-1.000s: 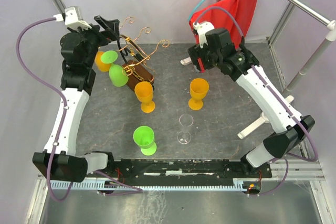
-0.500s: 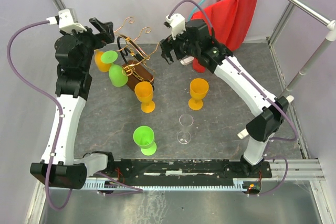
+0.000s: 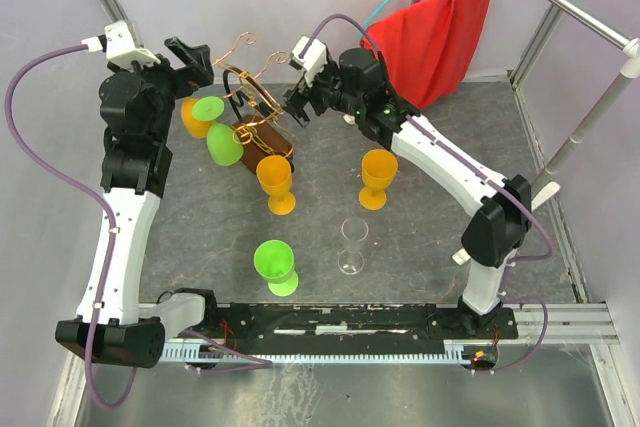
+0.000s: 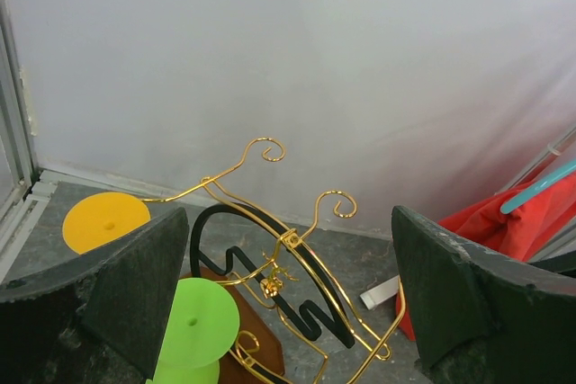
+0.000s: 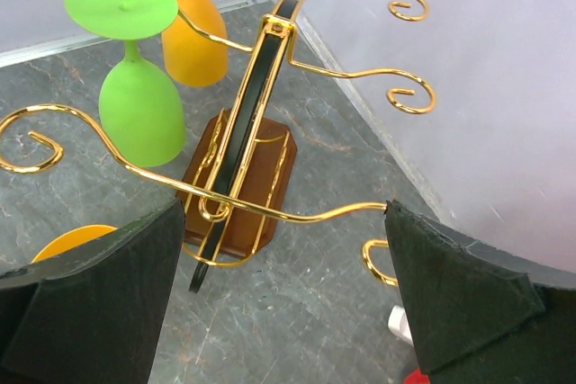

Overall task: Place the wine glass upside down on the wine glass rack
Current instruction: Adjust the wine rack at the center of the board.

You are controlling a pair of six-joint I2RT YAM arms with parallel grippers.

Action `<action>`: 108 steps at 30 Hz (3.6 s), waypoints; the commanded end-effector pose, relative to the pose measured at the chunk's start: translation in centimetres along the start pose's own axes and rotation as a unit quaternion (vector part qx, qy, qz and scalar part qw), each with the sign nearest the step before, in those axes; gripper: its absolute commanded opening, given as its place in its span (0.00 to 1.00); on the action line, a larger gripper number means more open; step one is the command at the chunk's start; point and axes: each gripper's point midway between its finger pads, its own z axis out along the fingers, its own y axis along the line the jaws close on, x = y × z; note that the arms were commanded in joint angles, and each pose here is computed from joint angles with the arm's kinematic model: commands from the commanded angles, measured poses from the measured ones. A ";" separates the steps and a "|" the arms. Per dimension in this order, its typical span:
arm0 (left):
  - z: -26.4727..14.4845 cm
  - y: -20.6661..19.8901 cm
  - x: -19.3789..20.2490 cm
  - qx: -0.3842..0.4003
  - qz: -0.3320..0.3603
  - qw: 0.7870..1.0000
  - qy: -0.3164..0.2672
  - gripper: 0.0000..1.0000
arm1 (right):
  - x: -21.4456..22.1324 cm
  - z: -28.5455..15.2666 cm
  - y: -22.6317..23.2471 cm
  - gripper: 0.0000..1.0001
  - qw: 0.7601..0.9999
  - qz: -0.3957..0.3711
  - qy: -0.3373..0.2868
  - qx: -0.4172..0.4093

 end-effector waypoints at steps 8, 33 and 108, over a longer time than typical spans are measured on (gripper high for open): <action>-1.0 0.2 -1.5 -0.004 0.036 0.999 -0.020 0.99 | -0.3 2.7 1.8 1.00 0.992 -0.091 -0.037 -0.079; -0.5 0.5 -1.1 -0.009 0.038 0.999 -0.016 0.99 | 3.7 4.2 -2.1 1.00 0.979 -0.200 0.041 -0.002; -1.2 1.6 -0.2 -0.032 0.023 0.999 -0.007 0.99 | -0.2 3.5 8.4 1.00 0.981 -0.172 -0.020 -0.092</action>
